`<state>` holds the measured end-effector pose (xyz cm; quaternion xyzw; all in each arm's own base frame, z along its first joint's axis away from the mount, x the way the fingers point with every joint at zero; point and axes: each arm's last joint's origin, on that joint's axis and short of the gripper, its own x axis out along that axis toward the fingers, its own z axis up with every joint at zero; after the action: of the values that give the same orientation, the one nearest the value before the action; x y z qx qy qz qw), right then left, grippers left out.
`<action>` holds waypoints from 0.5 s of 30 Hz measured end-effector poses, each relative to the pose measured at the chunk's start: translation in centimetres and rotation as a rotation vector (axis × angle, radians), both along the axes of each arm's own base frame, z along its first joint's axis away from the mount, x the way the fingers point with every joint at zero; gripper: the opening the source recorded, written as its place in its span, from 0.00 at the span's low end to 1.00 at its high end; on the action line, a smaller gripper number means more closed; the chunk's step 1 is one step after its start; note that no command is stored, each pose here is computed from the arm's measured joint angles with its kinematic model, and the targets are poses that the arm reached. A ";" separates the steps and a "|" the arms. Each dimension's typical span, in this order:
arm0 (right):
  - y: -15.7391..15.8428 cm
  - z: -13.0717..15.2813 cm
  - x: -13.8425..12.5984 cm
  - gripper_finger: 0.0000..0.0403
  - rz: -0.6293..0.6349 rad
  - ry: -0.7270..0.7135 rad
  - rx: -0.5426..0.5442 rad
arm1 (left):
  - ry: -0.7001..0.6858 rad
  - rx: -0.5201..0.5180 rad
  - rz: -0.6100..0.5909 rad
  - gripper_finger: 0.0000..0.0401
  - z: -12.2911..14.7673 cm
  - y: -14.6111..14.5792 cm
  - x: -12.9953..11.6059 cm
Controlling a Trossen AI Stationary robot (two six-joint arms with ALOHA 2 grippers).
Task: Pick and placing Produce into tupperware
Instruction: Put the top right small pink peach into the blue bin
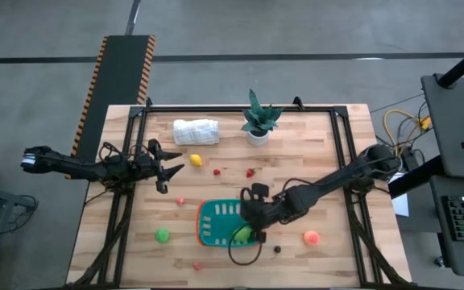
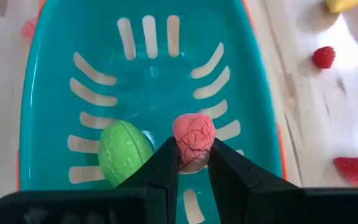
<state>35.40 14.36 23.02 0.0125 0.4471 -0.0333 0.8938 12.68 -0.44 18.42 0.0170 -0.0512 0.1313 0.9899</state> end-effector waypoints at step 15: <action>-0.3 -2.3 0.1 0.17 -0.020 0.120 -0.046 | 0.000 0.000 0.000 0.43 0.0 0.0 0.0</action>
<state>35.54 14.09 20.77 -0.0056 0.4987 -0.0534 0.8651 12.69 -0.44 18.41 0.0172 -0.0510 0.1313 0.9899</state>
